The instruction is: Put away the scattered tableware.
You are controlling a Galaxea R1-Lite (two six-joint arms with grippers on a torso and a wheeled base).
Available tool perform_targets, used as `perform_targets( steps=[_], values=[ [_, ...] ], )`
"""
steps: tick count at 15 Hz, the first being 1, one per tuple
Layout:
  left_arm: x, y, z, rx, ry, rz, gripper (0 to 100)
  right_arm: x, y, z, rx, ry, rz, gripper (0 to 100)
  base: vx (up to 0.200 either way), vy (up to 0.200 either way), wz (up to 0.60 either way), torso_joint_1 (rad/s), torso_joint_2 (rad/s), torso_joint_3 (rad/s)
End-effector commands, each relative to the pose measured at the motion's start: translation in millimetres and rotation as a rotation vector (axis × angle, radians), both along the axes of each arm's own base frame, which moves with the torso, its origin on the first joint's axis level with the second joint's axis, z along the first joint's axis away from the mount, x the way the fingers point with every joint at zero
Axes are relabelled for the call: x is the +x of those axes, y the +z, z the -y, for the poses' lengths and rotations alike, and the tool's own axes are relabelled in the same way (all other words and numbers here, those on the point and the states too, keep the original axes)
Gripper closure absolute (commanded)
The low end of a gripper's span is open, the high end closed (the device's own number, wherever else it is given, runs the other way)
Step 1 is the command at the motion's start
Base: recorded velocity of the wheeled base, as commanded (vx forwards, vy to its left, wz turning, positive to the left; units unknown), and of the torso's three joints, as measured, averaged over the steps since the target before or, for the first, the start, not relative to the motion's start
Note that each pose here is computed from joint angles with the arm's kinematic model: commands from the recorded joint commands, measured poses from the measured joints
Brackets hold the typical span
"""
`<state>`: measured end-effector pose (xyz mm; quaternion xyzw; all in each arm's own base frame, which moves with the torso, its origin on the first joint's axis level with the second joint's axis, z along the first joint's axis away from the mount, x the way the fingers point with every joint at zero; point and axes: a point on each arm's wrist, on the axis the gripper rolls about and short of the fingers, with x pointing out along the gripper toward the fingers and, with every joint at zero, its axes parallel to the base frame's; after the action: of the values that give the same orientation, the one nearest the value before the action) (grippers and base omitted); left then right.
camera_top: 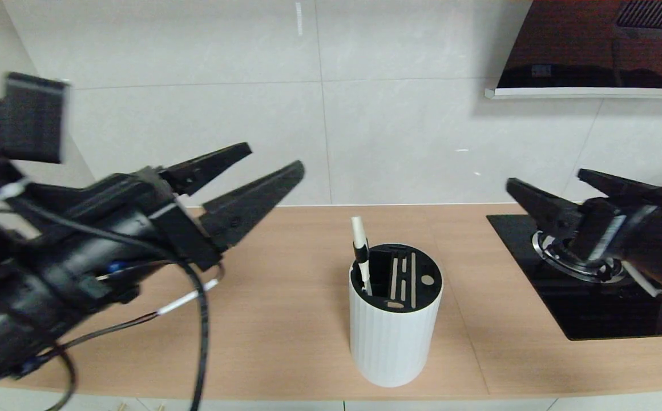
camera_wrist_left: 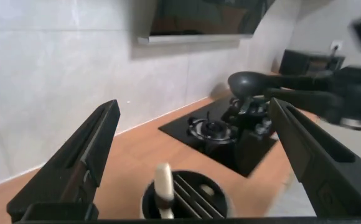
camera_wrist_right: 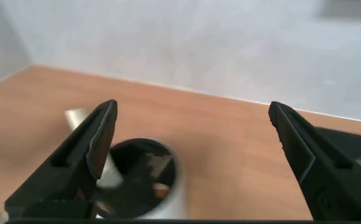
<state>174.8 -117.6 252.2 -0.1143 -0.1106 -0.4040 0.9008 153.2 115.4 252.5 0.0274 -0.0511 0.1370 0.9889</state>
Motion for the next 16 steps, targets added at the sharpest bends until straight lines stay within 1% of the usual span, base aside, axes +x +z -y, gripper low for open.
perform_targets(
  steps=[1, 2, 3, 4, 5, 7, 8, 9, 10, 11, 12, 13, 14, 15, 16],
  values=[
    [-86, 15.3, -65.8, -0.058, 0.082, 0.032, 0, -45, -4, 64, 0.048, -0.167, 0.073, 0, 0.0, 0.0, 0.0, 0.0, 0.0, 0.0],
    [-102, 16.3, -78.2, -0.06, 0.128, 0.039, 0, -59, -8, 80, 0.05, -0.227, 0.084, 0, 0.0, 0.0, 0.0, 0.0, 0.0, 0.0],
    [-125, 14.2, -92.5, -0.06, 0.189, 0.04, 0, -84, -13, 98, 0.054, -0.305, 0.099, 0, 0.0, 0.0, 0.0, 0.0, 0.0, 0.0],
    [-143, 10.8, -100.8, -0.06, 0.22, 0.042, 0, -107, -16, 109, 0.056, -0.342, 0.113, 0, 0.0, 0.0, 0.0, 0.0, 0.0, 0.0],
    [-160, 5.5, -107.5, -0.065, 0.256, 0.037, 0, -133, -22, 118, 0.056, -0.369, 0.122, 0, 0.0, 0.0, 0.0, 0.0, 0.0, 0.0],
    [-191, -10.2, -115.8, -0.075, 0.321, 0.033, 0, -168, -42, 128, 0.037, -0.445, 0.105, 0, 0.0, 0.0, 0.0, 0.0, 0.0, 0.0],
    [-210, -19.3, -118.8, -0.097, 0.344, 0.04, 0, -184, -52, 130, 0.027, -0.503, 0.112, 0, 0.0, 0.0, 0.0, 0.0, 0.0, 0.0],
    [-217, -21.9, -119.5, -0.113, 0.355, 0.045, 0, -190, -55, 130, 0.019, -0.524, 0.12, 0, 0.0, 0.0, 0.0, 0.0, 0.0, 0.0],
    [-235, -28.1, -119.9, -0.16, 0.369, 0.065, 0, -205, -65, 127, -0.028, -0.607, 0.148, 0, 0.0, 0.0, 0.0, 0.0, 0.0, 0.0],
    [-238, -30.6, -119.7, -0.167, 0.372, 0.07, 0, -208, -66, 126, -0.043, -0.618, 0.157, 0, 0.0, 0.0, 0.0, 0.0, 0.0, 0.0],
    [-246, -39.5, -118.2, -0.17, 0.396, 0.081, 0, -213, -70, 124, -0.063, -0.651, 0.18, 0, 0.0, 0.0, 0.0, 0.0, 0.0, 0.0],
    [-248, -47.0, -116.2, -0.164, 0.43, 0.068, 0, -214, -77, 122, -0.072, -0.687, 0.178, 0, 0.0, 0.0, 0.0, 0.0, 0.0, 0.0],
    [-252, -51.8, -113.4, -0.164, 0.463, 0.084, 0, -209, -84, 122, -0.089, -0.697, 0.153, 0, 0.0, 0.0, 0.0, 0.0, 0.0, 0.0],
    [-257, -62.5, -110.6, -0.157, 0.479, 0.1, 0, -204, -93, 122, -0.089, -0.696, 0.143, 0, 0.0, 0.0, 0.0, 0.0, 0.0, 0.0],
    [-251, -70.5, -111.0, -0.142, 0.51, 0.083, 0, -202, -99, 122, -0.082, -0.684, 0.157, 0, 0.0, 0.0, 0.0, 0.0, 0.0, 0.0]
  ],
)
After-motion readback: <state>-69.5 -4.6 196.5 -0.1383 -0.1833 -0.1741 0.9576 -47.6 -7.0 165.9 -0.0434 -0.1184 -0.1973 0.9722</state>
